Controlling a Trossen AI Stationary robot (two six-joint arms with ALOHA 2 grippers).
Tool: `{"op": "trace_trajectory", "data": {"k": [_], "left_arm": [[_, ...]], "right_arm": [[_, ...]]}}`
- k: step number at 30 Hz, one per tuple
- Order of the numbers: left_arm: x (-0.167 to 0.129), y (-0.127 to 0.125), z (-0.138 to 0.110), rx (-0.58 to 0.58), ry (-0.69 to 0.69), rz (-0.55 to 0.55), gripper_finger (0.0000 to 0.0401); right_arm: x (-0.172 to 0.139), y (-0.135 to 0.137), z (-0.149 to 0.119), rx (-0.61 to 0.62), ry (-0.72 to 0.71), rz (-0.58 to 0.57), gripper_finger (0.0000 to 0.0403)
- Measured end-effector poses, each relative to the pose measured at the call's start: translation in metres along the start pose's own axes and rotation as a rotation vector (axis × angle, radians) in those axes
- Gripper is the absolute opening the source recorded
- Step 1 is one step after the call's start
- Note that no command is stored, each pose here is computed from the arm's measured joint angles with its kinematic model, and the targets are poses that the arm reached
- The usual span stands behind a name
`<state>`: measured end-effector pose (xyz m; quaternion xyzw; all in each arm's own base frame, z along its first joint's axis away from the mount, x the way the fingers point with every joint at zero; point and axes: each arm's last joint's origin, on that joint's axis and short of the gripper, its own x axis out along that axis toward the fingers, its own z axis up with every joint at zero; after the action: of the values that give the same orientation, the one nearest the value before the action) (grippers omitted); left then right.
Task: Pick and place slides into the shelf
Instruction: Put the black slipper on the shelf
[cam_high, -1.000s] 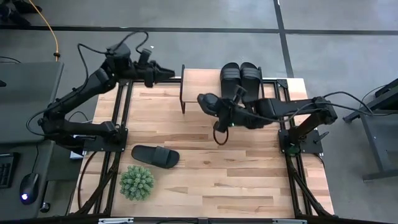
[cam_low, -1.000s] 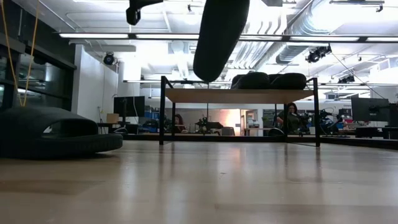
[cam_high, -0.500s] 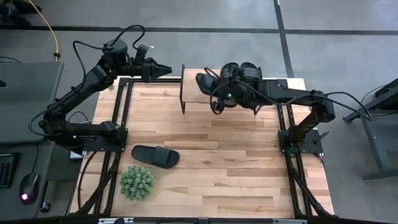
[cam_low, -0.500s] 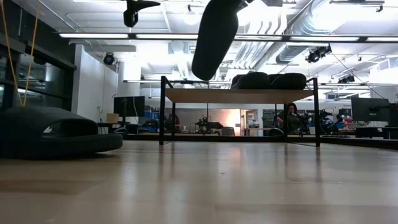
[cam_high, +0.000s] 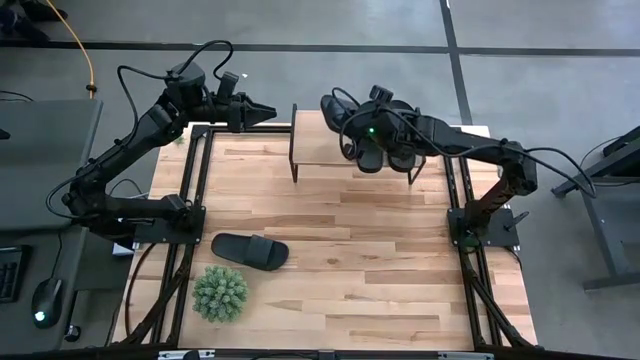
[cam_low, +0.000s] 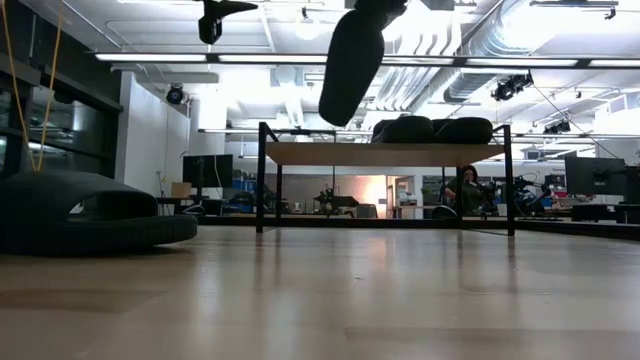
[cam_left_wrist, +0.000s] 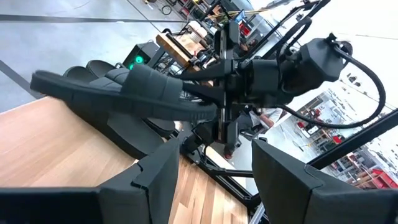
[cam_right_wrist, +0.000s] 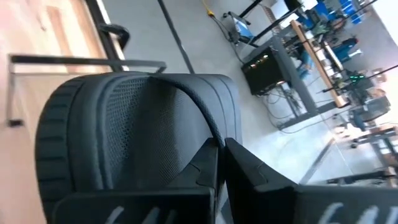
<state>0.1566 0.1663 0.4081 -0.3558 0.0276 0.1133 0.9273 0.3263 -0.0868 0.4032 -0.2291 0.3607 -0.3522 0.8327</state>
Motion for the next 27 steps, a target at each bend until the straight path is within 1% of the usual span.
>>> {"op": "trace_trajectory", "data": {"k": [5, 11, 20, 27], "left_arm": [[0.000, 0.000, 0.000, -0.002, 0.001, 0.000, 0.0186], [0.000, 0.002, -0.002, -0.020, 0.021, 0.015, 0.0186], [0.002, 0.004, -0.003, -0.025, 0.027, 0.024, 0.0186], [0.003, 0.006, -0.003, -0.021, 0.034, 0.029, 0.0186]], "right_arm": [[0.006, -0.007, -0.003, -0.053, 0.028, -0.034, 0.0000], [0.018, -0.010, -0.008, -0.080, 0.064, -0.044, 0.0000], [0.042, 0.006, -0.009, -0.120, 0.106, -0.020, 0.0000], [0.057, 0.018, -0.008, -0.130, 0.111, 0.013, 0.0000]]}}
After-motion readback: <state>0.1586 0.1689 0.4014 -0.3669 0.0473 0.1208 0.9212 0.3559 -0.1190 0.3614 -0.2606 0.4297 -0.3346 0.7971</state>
